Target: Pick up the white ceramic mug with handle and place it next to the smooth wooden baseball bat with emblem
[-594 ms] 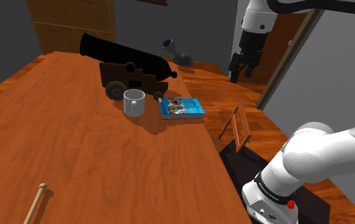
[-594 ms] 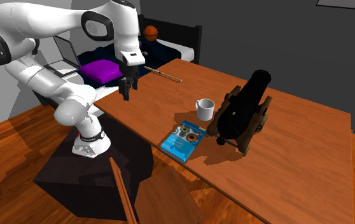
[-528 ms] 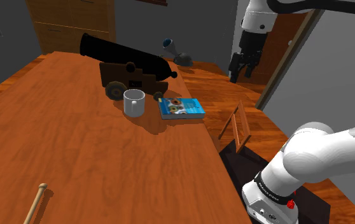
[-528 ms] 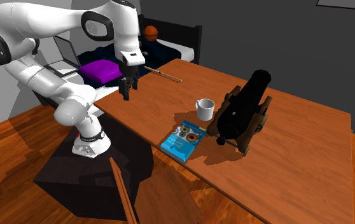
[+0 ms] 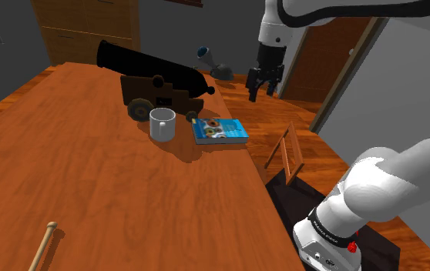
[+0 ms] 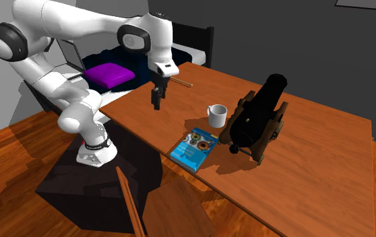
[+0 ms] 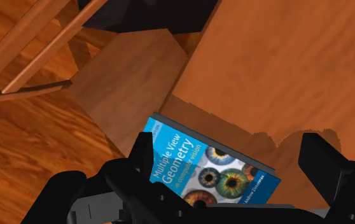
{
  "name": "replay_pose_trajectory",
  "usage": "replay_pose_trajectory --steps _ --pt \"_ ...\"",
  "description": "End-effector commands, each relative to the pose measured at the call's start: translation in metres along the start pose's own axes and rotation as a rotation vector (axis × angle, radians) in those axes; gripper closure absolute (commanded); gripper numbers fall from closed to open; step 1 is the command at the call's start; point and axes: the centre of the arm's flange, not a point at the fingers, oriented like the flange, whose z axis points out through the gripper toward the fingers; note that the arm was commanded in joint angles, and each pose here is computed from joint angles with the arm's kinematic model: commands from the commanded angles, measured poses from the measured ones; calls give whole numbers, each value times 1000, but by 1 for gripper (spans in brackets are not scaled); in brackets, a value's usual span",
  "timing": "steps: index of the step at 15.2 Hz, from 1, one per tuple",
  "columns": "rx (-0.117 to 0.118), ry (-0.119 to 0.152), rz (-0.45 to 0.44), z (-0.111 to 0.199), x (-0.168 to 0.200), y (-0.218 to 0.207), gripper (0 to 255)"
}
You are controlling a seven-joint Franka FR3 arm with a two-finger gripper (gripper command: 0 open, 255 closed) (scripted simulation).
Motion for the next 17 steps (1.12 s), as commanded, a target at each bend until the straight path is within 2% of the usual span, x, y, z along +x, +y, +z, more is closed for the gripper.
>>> replay_pose_trajectory --steps 1,17 --pt "5 1 -8 14 20 -10 0" --pt "45 2 -72 84 194 -101 0"
